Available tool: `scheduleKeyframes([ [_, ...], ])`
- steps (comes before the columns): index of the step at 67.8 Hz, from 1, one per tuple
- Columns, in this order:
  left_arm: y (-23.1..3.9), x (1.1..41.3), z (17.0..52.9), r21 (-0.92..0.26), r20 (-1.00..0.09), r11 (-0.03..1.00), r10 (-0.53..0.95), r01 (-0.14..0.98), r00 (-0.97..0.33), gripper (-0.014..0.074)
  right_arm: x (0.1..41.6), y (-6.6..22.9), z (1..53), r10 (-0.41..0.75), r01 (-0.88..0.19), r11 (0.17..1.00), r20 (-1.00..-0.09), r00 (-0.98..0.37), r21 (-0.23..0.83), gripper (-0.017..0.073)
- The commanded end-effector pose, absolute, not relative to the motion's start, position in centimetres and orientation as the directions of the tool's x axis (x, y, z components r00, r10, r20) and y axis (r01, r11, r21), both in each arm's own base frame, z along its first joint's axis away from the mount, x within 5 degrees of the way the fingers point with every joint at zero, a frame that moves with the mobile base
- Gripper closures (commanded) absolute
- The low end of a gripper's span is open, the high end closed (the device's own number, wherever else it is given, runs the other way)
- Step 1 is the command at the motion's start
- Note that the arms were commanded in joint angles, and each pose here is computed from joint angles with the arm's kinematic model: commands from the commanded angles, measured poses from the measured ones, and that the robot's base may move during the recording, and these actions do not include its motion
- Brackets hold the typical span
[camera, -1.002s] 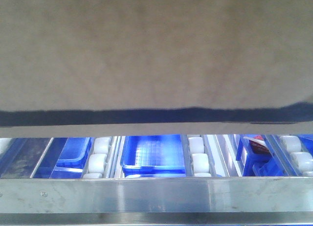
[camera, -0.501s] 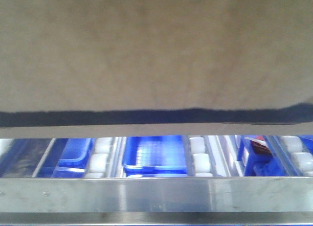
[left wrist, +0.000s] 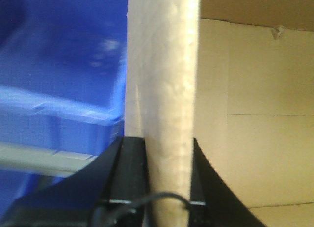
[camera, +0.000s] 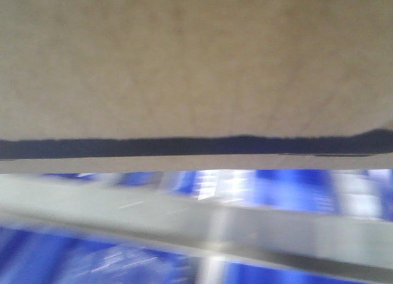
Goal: Grab box from left shelf to table start
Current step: 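Lift the box clear of the shelf edge with both grippers, then hold the box with both grippers while the base turns away from the shelf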
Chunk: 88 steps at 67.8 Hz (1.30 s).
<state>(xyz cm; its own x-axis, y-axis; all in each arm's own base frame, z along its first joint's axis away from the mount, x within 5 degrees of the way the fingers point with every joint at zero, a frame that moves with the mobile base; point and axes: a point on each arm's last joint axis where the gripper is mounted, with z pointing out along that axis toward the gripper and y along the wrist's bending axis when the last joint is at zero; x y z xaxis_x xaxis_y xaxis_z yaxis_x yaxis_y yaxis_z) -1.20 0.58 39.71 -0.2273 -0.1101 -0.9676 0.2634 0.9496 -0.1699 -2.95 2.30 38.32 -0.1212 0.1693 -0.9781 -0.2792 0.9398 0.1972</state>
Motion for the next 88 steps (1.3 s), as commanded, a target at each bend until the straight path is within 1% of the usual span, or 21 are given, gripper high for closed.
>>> scheduleKeyframes([
  [1,0.7,-1.71,42.59,-0.202,-0.978,0.929,-0.209,0.309,-0.01,0.0687,-2.73,1.67,40.2,0.168,-0.228,0.961,-0.985,0.027,0.157,0.0501],
  [88,0.7,-1.71,42.59,-0.202,-0.978,0.929,-0.209,0.309,-0.01,0.0687,-2.73,1.67,40.2,0.168,-0.228,0.961,-0.985,0.027,0.157,0.0501],
])
